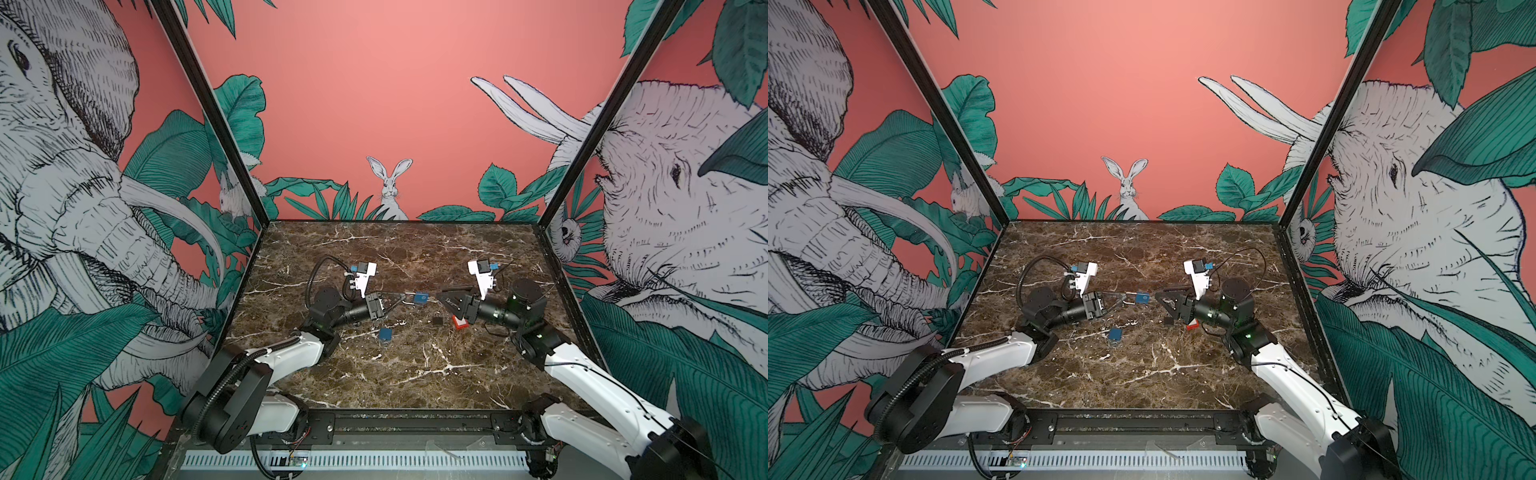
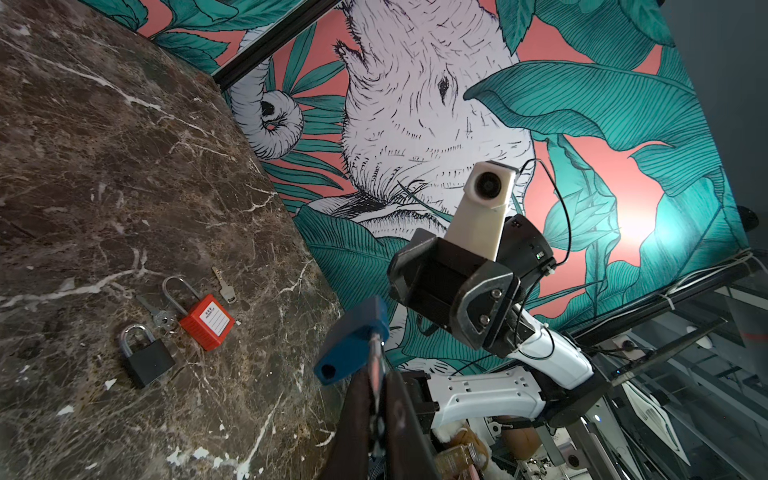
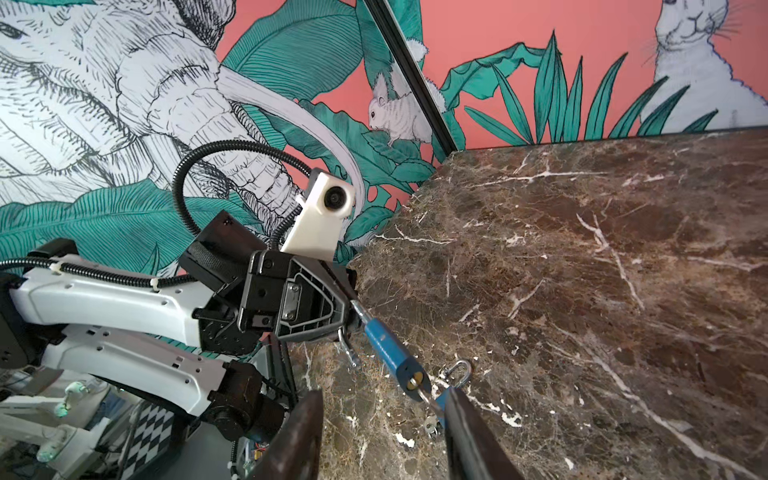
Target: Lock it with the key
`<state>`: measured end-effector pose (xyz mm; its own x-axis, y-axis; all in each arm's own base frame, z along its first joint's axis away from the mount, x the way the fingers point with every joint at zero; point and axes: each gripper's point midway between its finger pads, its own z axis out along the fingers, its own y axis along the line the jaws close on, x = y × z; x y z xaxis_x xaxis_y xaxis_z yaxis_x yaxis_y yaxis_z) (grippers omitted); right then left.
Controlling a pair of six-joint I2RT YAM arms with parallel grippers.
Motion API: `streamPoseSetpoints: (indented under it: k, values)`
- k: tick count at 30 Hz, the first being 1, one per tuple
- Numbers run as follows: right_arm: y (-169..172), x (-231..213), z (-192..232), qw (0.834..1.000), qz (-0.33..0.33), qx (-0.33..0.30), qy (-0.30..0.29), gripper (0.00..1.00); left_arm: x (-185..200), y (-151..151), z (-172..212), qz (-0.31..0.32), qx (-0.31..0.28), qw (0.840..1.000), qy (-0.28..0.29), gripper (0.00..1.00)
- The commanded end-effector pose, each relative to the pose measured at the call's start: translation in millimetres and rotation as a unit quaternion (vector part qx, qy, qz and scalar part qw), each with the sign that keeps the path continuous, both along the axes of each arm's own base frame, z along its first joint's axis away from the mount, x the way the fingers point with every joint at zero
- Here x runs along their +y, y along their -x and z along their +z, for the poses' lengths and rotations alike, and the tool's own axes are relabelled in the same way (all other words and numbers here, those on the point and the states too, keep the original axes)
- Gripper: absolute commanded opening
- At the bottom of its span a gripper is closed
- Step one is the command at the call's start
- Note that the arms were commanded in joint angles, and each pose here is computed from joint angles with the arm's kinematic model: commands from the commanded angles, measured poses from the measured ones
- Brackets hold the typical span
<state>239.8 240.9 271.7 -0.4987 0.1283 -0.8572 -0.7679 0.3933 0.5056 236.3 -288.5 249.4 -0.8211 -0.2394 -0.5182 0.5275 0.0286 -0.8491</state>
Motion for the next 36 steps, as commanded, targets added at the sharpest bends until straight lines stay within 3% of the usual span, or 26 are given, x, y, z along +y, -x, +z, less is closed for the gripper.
streamPoseSetpoints:
  k: [1,10,18,25,36]
  values:
    - [6.2,4.0,8.9,0.997,0.022,-0.076,0.010,0.47,0.9,8.6,39.1,-0.020,-0.047,0.998,0.047,0.00]
    - [-1.0,15.7,5.3,0.991,0.029,-0.128,0.017,0.49,-1.2,11.4,40.7,-0.034,-0.045,0.997,0.056,0.00]
    - [3.8,37.0,5.7,0.990,0.091,-0.106,0.002,0.45,0.4,11.2,41.6,-0.031,-0.042,0.996,0.067,0.00]
    - [6.4,37.5,5.8,0.991,0.097,-0.096,-0.007,0.43,0.1,10.3,41.8,-0.031,-0.040,0.996,0.070,0.00]
    - [5.9,42.4,11.1,0.990,0.107,-0.091,-0.020,0.28,-0.9,8.9,39.9,-0.034,-0.035,0.996,0.074,0.00]
